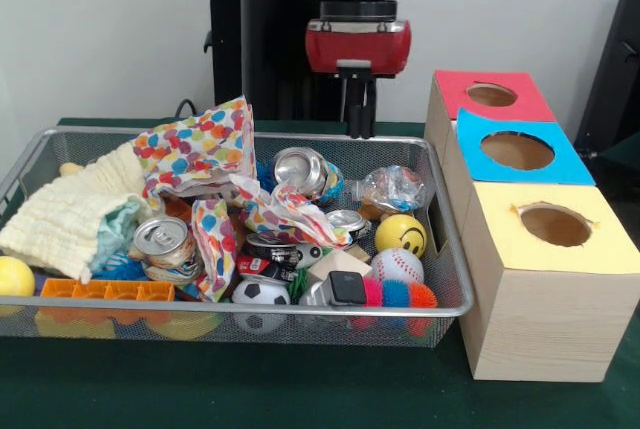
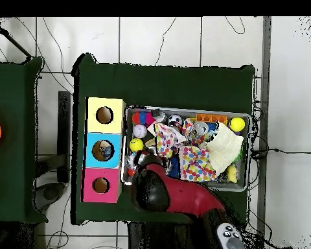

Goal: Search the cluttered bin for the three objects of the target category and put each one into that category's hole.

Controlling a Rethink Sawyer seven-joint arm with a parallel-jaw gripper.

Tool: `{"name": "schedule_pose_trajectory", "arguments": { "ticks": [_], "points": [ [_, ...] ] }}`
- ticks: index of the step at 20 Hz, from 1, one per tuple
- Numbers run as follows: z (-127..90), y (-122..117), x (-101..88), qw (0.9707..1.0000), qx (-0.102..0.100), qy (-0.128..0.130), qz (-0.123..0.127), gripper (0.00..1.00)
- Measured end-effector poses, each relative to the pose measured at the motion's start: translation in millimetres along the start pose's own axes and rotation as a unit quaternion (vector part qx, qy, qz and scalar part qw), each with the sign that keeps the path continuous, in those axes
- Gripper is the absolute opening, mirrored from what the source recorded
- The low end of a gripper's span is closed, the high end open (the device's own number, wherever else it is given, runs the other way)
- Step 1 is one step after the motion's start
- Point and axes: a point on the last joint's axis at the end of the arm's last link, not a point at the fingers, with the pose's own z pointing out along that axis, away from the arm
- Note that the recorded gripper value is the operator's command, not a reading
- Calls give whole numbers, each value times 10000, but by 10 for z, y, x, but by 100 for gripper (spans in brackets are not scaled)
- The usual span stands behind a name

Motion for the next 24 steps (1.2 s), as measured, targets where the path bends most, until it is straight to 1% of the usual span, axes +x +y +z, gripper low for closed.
{"name": "schedule_pose_trajectory", "arguments": {
  "ticks": [1, 2, 3, 5, 7, 9, 11, 12, 15, 16, 20, 24],
  "points": [
    [-7, -62, -18, 9999, -42, 10, 124, 0],
    [-15, -96, -25, 9998, -66, 24, 195, 0],
    [-40, -164, -41, 9993, -124, 61, 359, 0],
    [-67, -213, -58, 9984, -191, 96, 520, 0],
    [-84, -227, -58, 9977, -247, 132, 622, 0],
    [-90, -197, -12, 9966, -322, 207, 725, 0],
    [-82, -119, 50, 9960, -391, 257, 761, 0],
    [-63, -36, 107, 9955, -457, 270, 784, 0],
    [-32, 82, 200, 9948, -557, 279, 802, 0],
    [-14, 166, 283, 9943, -628, 296, 813, 0],
    [20, 293, 439, 9928, -741, 372, 866, 0],
    [76, 405, 539, 9916, -836, 431, 888, 0]
  ]
}}
